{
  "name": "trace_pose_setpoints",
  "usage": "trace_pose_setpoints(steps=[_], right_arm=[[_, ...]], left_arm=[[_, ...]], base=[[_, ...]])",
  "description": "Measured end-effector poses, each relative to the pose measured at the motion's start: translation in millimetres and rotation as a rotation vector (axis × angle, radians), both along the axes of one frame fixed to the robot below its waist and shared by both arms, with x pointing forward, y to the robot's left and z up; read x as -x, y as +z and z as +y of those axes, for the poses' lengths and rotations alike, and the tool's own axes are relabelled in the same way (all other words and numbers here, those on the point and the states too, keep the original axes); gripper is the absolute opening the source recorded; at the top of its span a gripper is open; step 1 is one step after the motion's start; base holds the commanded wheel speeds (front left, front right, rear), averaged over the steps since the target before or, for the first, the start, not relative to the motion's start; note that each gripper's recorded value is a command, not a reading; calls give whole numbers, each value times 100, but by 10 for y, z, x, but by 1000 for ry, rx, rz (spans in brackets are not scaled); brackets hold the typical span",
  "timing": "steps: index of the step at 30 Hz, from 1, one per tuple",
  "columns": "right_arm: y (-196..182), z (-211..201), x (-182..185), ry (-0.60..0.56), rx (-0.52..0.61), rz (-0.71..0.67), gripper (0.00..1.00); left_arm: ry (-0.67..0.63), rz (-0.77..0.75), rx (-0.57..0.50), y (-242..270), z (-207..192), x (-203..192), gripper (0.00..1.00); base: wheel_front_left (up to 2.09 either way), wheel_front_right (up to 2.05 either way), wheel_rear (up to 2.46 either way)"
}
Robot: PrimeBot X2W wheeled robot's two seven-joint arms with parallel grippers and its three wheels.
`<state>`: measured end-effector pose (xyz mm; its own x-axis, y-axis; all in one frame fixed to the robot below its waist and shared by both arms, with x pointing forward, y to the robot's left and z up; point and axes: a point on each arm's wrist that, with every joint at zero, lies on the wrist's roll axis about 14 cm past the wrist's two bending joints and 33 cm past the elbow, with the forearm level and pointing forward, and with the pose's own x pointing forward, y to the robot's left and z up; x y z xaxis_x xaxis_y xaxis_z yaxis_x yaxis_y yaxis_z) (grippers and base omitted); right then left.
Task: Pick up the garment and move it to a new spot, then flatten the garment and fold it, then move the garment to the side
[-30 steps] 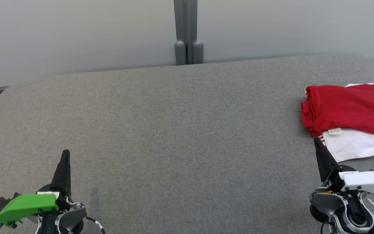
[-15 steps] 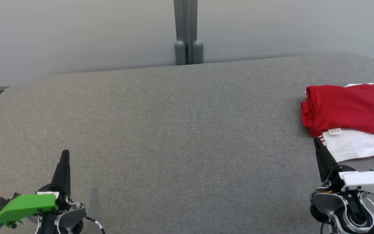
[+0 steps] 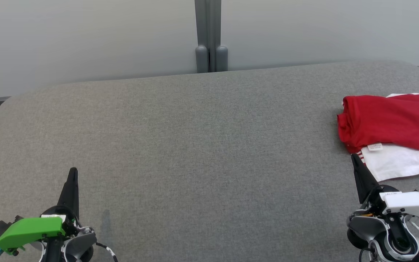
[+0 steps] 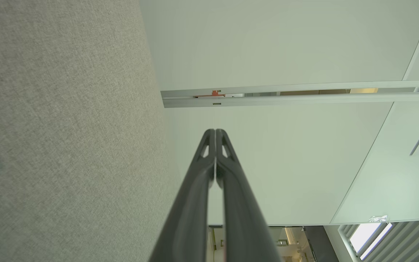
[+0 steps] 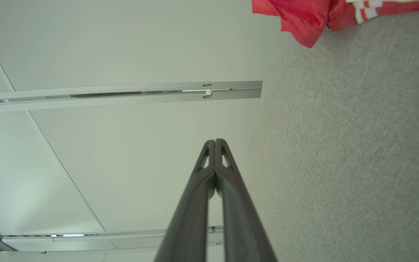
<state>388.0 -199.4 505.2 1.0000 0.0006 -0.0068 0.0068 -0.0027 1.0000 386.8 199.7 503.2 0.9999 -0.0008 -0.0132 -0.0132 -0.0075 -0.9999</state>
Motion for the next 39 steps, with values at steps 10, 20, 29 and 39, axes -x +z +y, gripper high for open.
trace_pose_setpoints(steps=[10,20,29,39], right_arm=[[0,0,0,0,0,0,0],[0,0,0,0,0,0,0],[0,1,0,0,0,0,0],[0,1,0,0,0,0,0]], left_arm=[[1,0,-1,1,3,0,0],[0,-1,-1,3,1,-2,0],[-1,-2,-2,6,-1,-4,0],[0,-2,-1,8,1,-5,0]], base=[[0,0,0],[0,0,0],[0,0,0],[0,0,0]])
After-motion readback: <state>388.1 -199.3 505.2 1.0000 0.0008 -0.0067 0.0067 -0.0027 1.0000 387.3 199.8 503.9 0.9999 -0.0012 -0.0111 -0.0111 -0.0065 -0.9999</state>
